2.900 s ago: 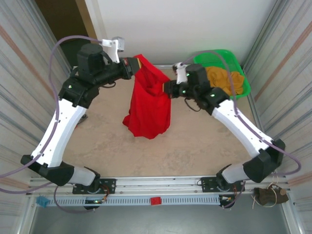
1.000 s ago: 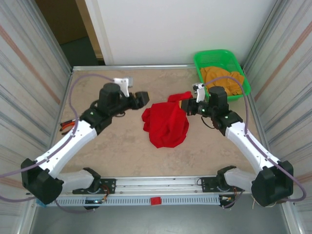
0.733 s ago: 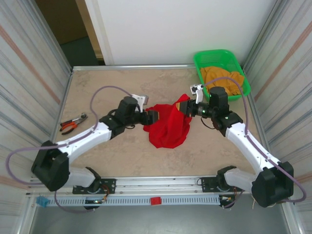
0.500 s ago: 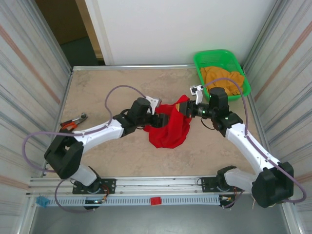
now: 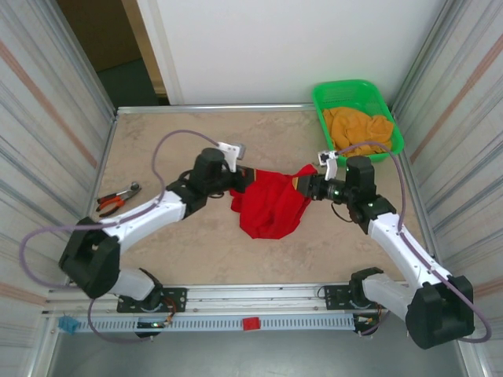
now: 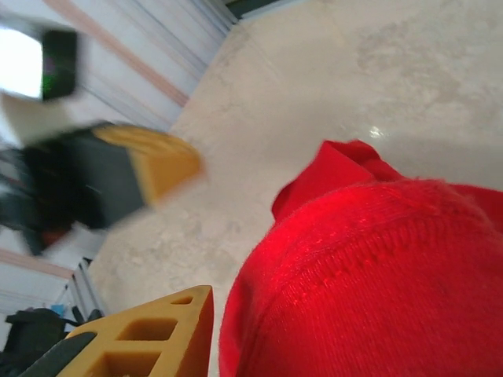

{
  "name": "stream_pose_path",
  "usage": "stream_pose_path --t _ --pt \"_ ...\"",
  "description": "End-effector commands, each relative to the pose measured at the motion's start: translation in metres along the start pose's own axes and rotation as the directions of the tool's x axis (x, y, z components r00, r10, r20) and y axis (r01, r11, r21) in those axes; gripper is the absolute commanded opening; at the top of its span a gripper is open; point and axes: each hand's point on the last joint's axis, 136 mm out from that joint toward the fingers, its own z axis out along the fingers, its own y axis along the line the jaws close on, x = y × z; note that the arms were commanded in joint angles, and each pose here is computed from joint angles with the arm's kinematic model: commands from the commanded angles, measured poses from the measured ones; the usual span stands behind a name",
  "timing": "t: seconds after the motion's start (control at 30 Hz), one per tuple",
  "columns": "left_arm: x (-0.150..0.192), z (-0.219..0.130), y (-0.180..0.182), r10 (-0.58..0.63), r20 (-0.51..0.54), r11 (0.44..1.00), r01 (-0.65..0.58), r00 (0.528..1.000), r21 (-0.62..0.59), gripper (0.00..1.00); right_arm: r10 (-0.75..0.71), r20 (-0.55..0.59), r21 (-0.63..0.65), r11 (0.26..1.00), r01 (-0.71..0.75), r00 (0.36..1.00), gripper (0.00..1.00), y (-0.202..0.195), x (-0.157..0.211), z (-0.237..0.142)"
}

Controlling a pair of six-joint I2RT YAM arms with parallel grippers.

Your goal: Fold the inside-out t-shirt

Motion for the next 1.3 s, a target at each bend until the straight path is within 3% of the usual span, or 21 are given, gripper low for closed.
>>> stream_pose_path --t 0.0,0.07,0.17,0.3,0.4,0.53,0.7,0.8,0.83,0.87,0.9,0.93,1.0,1.1,1.2,1.27 --pt "-0.020 -0.025 -0.001 -0.007 0.068 1.000 0.007 0.998 -0.002 0.00 0.024 0.023 -0.003 1.000 -0.024 0.999 0.25 -0.006 0.002 0.002" --pt "-0.023 -0.033 0.000 0.001 0.079 1.000 0.000 0.997 -0.011 0.00 0.033 0.019 0.003 0.999 -0.033 0.999 0.22 -0.010 0.006 0.003" --pt "-0.010 -0.029 -0.005 0.047 0.012 0.999 -0.047 0.999 0.005 0.01 0.036 0.021 -0.021 0.999 -0.036 0.999 0.09 -0.005 0.005 0.003" --pt "0.037 -0.004 -0.009 0.142 -0.137 0.990 -0.144 0.980 -0.001 0.40 0.024 0.031 -0.064 0.998 -0.022 0.999 0.03 0.009 -0.005 -0.001" --pt "0.068 0.012 -0.013 0.185 -0.200 0.983 -0.184 0.962 0.022 0.55 0.013 0.039 -0.072 0.997 -0.010 0.999 0.03 0.016 -0.010 -0.005" --pt "0.091 0.028 -0.004 0.156 -0.237 0.987 -0.157 0.959 0.013 0.64 0.011 0.042 -0.077 0.997 -0.007 0.999 0.03 0.020 -0.012 -0.007" --pt "0.106 0.054 -0.008 0.134 -0.270 0.991 -0.131 0.954 0.030 0.66 0.022 0.040 -0.082 0.996 -0.019 0.999 0.03 0.019 -0.009 -0.006" --pt "0.111 0.073 -0.009 0.113 -0.289 0.994 -0.108 0.951 0.033 0.64 0.036 0.038 -0.081 0.996 -0.033 0.999 0.03 0.016 -0.006 -0.005" --pt "0.113 0.078 -0.012 0.104 -0.295 0.994 -0.094 0.950 0.049 0.58 0.041 0.036 -0.078 0.996 -0.038 0.999 0.04 0.014 -0.004 -0.004" --pt "0.114 0.083 -0.015 0.097 -0.300 0.994 -0.081 0.949 0.068 0.42 0.046 0.033 -0.070 0.997 -0.044 0.998 0.07 0.012 -0.002 -0.003" --pt "0.114 0.086 -0.018 0.095 -0.306 0.994 -0.073 0.947 0.082 0.17 0.052 0.032 -0.057 0.997 -0.050 0.998 0.16 0.008 0.000 -0.003" --pt "0.114 0.088 -0.017 0.092 -0.312 0.995 -0.071 0.946 0.077 0.00 0.041 0.048 -0.053 0.998 -0.038 0.998 0.29 0.010 0.000 -0.008" --pt "0.108 0.085 -0.015 0.091 -0.307 0.995 -0.076 0.947 0.063 0.00 0.044 0.051 -0.012 0.999 -0.043 0.998 0.42 0.000 0.006 -0.008" --pt "0.084 0.063 -0.004 0.059 -0.249 0.998 -0.058 0.967 0.011 0.00 0.064 0.055 0.070 0.995 -0.068 0.996 0.43 -0.025 0.020 -0.008" --pt "0.052 0.029 0.005 0.006 -0.152 1.000 -0.006 0.988 0.004 0.00 0.098 0.068 0.122 0.987 -0.106 0.993 0.39 -0.047 0.036 -0.008" --pt "0.034 0.006 0.009 -0.032 -0.099 0.999 0.034 0.995 0.017 0.00 0.118 0.070 0.150 0.980 -0.128 0.991 0.26 -0.059 0.046 -0.007"
